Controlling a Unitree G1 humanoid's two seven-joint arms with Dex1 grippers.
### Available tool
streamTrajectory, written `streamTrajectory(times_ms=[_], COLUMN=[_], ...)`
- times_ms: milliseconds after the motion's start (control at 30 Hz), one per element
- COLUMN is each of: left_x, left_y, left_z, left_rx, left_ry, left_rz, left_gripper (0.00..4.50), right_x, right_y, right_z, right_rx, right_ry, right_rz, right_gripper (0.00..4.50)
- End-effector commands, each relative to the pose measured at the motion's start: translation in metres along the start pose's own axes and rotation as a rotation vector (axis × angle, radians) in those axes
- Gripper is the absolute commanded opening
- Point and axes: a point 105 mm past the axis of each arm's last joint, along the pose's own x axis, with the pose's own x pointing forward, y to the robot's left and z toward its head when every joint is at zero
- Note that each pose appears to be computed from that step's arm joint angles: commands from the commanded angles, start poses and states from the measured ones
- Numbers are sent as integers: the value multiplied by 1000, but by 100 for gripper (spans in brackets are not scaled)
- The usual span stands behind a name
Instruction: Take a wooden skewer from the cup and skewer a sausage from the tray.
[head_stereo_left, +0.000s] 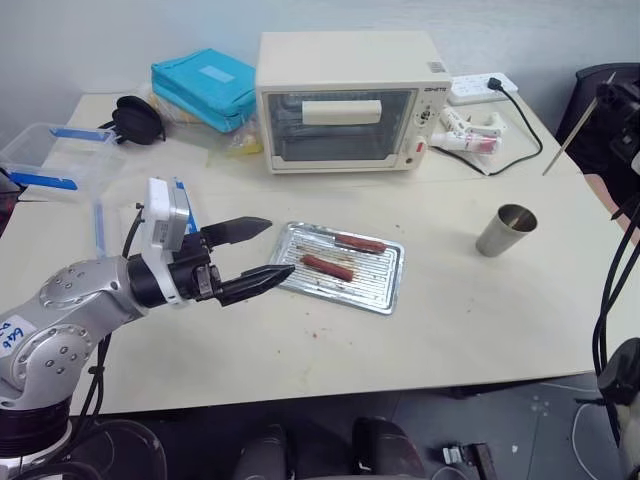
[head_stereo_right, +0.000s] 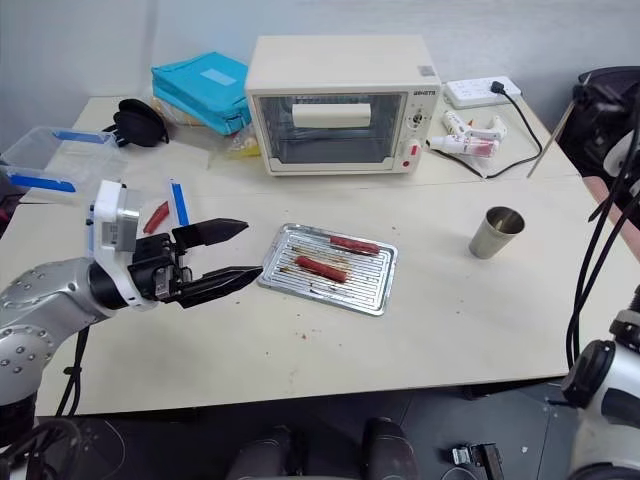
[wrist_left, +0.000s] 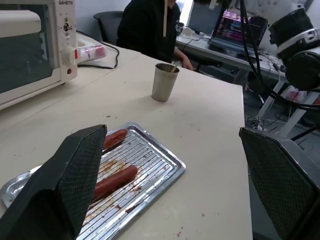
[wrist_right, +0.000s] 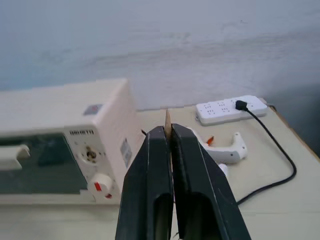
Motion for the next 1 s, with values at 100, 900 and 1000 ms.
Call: streamTrajectory(times_ms=[100, 900, 1000], left_x=[12, 43, 51], left_y=[10, -7, 0], left_z=[15, -47, -55], left_rx=[84, 62, 89], left_ry=[-91, -8, 10], left_rz=[46, 161, 196], left_gripper=[450, 450, 450], right_x=[10, -31, -33], right_y=[43, 191, 195], right_z=[1, -189, -189], right_rx=[460, 1199, 1220], right_ry=[-20, 619, 621], right_rz=[68, 6, 0], right_gripper=[1, 1, 1])
